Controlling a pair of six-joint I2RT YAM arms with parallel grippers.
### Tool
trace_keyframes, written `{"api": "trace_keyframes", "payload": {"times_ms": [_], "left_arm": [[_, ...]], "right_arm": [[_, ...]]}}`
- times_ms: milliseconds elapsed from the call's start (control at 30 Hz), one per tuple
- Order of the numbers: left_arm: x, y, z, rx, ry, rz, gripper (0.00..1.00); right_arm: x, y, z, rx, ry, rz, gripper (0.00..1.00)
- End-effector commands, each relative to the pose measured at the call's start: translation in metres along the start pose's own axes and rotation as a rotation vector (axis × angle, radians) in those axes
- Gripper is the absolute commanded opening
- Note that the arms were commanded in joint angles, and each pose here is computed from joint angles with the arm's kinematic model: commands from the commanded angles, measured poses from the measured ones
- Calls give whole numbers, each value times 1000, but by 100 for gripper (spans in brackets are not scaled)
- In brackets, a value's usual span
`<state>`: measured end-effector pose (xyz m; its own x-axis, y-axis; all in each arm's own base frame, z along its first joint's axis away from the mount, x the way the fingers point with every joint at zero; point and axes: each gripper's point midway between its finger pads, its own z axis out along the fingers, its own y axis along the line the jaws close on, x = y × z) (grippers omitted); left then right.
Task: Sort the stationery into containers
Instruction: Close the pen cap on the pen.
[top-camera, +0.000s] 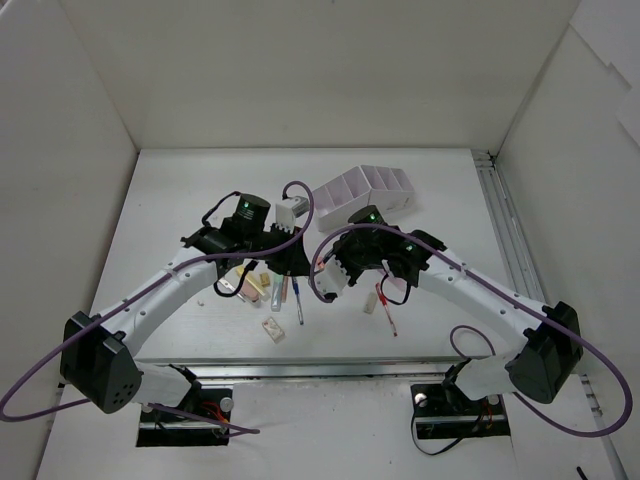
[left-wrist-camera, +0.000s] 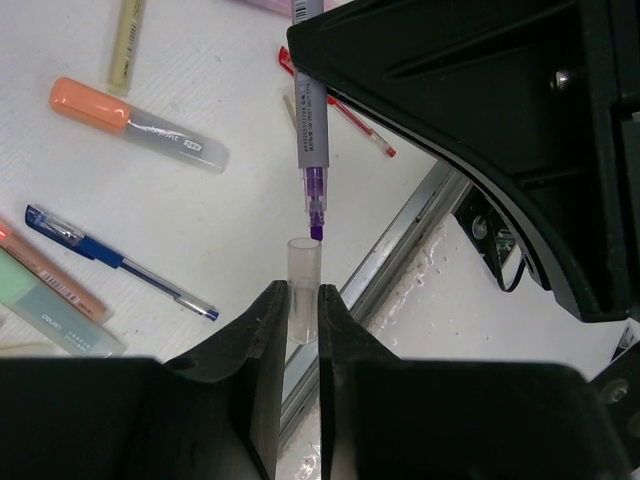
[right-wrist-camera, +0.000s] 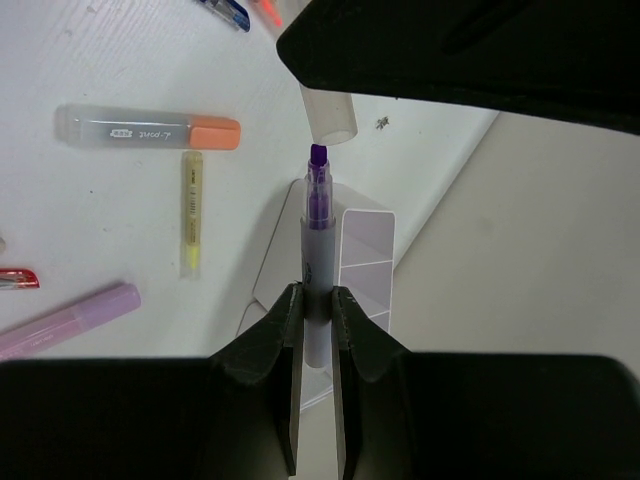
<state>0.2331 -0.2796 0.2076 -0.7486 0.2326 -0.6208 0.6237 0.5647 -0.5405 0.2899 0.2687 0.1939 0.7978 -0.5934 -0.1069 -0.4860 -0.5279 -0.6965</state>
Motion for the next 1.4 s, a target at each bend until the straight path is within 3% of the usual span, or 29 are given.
{"api": "trace_keyframes", "payload": {"times_ms": [0,933,1367], "left_arm": [[-27,-17,-12,27,-90,84,0],[-24,-22,-12,32,-86,103,0],[-24,-16,-17,-15,-100,105,0]], "right_arm": [[-11,-30,-8,82,-34,-21,0],[-11,-33,-9,88,-27,-13,0],[2,-35,-17,102,53,6,0]]}}
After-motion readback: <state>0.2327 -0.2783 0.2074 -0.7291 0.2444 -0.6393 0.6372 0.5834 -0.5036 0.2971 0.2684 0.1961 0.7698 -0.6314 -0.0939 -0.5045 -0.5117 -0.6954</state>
